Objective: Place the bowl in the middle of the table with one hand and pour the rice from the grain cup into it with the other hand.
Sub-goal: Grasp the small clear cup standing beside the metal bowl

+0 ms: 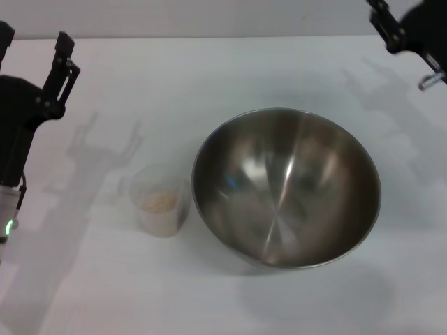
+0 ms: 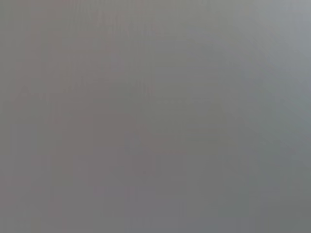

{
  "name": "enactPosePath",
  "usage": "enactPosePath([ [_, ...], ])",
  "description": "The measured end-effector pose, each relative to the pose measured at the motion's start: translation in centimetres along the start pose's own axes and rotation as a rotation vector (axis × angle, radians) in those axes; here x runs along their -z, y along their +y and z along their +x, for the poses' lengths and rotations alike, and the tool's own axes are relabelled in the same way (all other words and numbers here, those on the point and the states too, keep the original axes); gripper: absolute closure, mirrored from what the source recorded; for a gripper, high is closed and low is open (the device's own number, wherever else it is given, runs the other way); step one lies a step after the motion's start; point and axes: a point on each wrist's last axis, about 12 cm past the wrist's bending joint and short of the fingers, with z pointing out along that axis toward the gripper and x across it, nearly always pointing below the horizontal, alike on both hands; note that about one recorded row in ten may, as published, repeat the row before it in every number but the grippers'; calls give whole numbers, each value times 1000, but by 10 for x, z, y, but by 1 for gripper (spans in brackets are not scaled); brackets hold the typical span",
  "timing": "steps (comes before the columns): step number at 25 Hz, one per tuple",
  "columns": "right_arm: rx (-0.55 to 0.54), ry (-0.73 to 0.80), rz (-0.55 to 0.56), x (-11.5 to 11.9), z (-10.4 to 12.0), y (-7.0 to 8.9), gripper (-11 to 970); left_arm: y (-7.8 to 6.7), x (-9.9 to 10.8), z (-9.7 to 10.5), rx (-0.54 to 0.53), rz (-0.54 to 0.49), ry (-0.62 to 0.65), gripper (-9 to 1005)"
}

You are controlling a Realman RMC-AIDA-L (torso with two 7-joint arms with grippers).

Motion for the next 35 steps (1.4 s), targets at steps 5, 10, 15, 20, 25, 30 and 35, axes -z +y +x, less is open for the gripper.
enactPosePath([
  [5, -20, 43, 96, 24, 12, -11, 479, -4, 17, 1, 1, 23, 29, 184],
  [10, -31, 75, 149, 37, 19, -19, 479, -5, 40, 4, -39, 31, 91, 184],
  [15, -24, 102, 167, 39, 22, -22, 479, -10, 58, 6, -71, 49, 144, 183],
  [20, -21, 109, 166, 37, 23, -23, 480, -18, 80, 13, -82, 42, 240, 183],
  [25, -20, 123, 169, 35, 24, -24, 480, -22, 85, 18, -77, 44, 292, 184],
  [30, -20, 128, 169, 34, 24, -24, 480, -26, 95, 20, -71, 52, 338, 184],
  [35, -20, 136, 172, 34, 25, -25, 480, -28, 101, 20, -64, 47, 357, 184],
])
